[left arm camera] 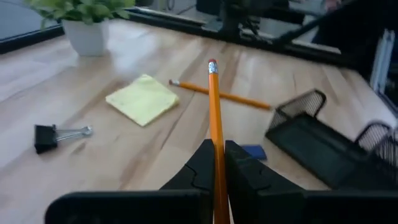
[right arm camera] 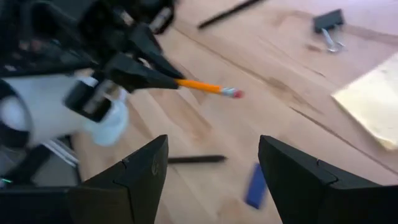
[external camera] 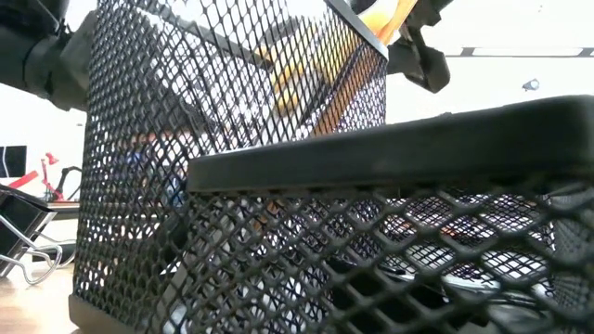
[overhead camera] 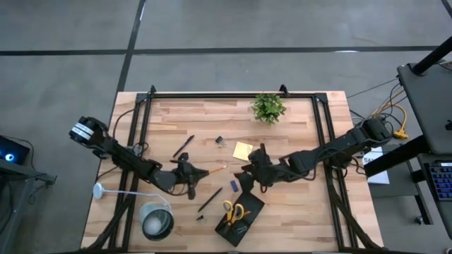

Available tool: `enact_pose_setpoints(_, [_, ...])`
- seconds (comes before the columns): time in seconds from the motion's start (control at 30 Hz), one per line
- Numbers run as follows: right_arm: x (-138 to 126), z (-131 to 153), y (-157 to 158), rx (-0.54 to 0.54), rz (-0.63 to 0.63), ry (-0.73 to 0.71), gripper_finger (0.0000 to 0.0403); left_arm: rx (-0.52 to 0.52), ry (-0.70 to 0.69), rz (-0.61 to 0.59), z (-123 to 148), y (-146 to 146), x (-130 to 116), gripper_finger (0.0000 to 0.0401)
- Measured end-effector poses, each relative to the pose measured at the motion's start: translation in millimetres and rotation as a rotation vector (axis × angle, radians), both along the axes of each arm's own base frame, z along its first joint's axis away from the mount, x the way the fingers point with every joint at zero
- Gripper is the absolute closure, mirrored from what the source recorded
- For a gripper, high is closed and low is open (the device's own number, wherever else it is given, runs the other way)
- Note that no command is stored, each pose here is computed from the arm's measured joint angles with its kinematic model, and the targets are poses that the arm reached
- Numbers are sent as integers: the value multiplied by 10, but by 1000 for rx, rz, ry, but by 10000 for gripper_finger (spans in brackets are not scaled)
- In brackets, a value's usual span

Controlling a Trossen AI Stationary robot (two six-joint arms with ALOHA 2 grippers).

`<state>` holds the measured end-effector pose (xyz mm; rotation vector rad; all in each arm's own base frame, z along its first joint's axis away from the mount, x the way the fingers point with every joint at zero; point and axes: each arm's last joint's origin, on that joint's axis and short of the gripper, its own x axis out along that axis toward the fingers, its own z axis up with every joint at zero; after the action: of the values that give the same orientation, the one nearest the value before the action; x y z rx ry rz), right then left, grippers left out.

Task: Pick and place office supplies into organizer
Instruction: Put the left pencil into the desk organizer

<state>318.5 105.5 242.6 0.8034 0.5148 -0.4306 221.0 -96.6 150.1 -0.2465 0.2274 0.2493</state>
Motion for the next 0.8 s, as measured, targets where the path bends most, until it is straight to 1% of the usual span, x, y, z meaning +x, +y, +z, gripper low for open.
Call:
enact_pose_setpoints(0.27, [64, 107, 20, 49, -89, -155, 167, -50, -91, 45, 209, 105, -8, 399])
enact_pose_setpoints(0.43, [81, 125, 17, 115, -153, -224, 167, -114, -178, 62, 403, 155, -42, 399])
enact_pose_setpoints(0.57, [78, 114, 3, 144, -221, -262, 167, -128, -221, 79, 501, 181, -85, 399])
enact_pose_setpoints(0.63, [91, 126, 3, 153, -234, -311, 167, -132, -230, 81, 524, 191, -99, 399])
enact_pose_setpoints(0.73, [144, 217, -33, 155, -224, -408, 167, -136, -234, 81, 534, 194, -104, 399])
enact_pose_setpoints(0.8, [165, 244, -74, 156, -233, -433, 168, -140, -242, 82, 555, 192, -99, 399])
